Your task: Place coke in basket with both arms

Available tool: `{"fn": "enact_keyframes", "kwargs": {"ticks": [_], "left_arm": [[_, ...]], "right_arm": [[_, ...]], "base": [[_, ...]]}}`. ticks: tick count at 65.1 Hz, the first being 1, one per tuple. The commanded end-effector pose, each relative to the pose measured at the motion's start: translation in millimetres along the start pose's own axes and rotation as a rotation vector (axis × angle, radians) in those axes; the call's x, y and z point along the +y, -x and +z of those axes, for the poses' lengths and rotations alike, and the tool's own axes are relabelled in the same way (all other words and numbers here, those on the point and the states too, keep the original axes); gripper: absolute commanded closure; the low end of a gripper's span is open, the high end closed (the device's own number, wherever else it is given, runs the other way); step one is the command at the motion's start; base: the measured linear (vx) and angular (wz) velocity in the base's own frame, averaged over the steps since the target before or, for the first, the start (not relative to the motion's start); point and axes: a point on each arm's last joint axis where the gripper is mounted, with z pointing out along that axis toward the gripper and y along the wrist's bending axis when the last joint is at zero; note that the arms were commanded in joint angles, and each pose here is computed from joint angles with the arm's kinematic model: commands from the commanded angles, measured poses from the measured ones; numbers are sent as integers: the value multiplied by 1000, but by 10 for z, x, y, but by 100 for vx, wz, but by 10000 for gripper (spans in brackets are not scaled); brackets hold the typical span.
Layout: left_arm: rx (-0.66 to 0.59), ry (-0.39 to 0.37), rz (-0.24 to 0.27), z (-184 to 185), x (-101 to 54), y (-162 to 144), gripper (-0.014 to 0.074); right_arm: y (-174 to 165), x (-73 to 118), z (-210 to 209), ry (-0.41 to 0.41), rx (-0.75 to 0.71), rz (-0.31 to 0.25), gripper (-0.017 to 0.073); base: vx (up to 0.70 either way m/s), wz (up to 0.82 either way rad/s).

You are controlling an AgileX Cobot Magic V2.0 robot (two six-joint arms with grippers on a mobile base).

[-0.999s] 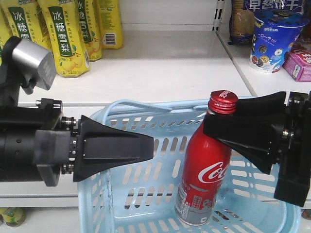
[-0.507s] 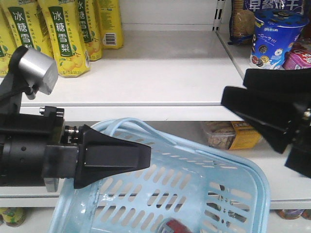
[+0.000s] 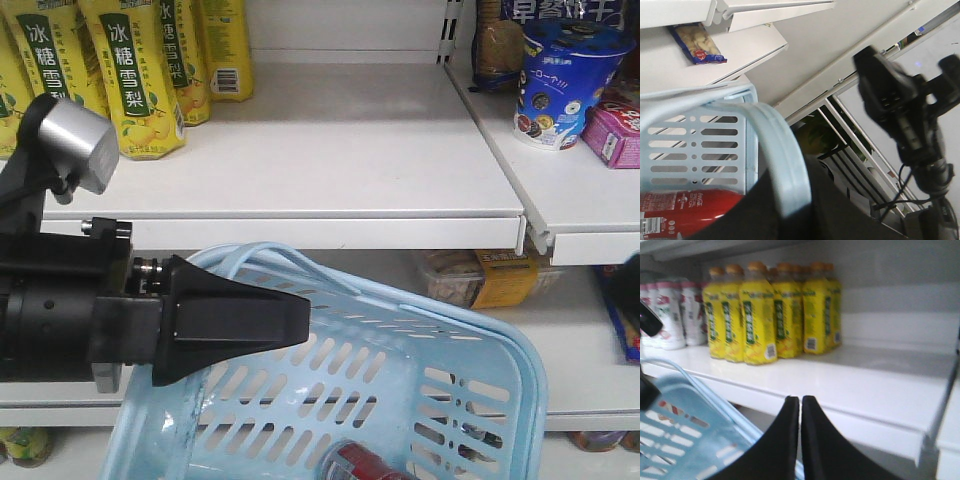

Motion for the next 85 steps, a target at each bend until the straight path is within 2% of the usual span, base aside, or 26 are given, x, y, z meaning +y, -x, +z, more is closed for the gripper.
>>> {"fn": "enact_keyframes", "kwargs": {"ticks": [1, 5, 12, 25, 85], "left_arm": [[-98, -110, -41, -90, -236, 112, 600], [-98, -110, -41, -90, -236, 112, 600], [-98, -110, -41, -90, -236, 112, 600], [-98, -110, -41, -90, -236, 112, 600], [-98, -110, -41, -90, -236, 112, 600]], "right_arm": [[-297, -90, -96, -104, 10, 9, 564], [-499, -105, -162, -124, 22, 23, 564], [-868, -132, -245, -149, 59, 85, 564], [-1235, -155, -297, -161, 119, 141, 564], [-1271, -146, -297, -149, 133, 146, 564]], "base": [[0, 0], [0, 0], [0, 0], [0, 0], [0, 0]]}}
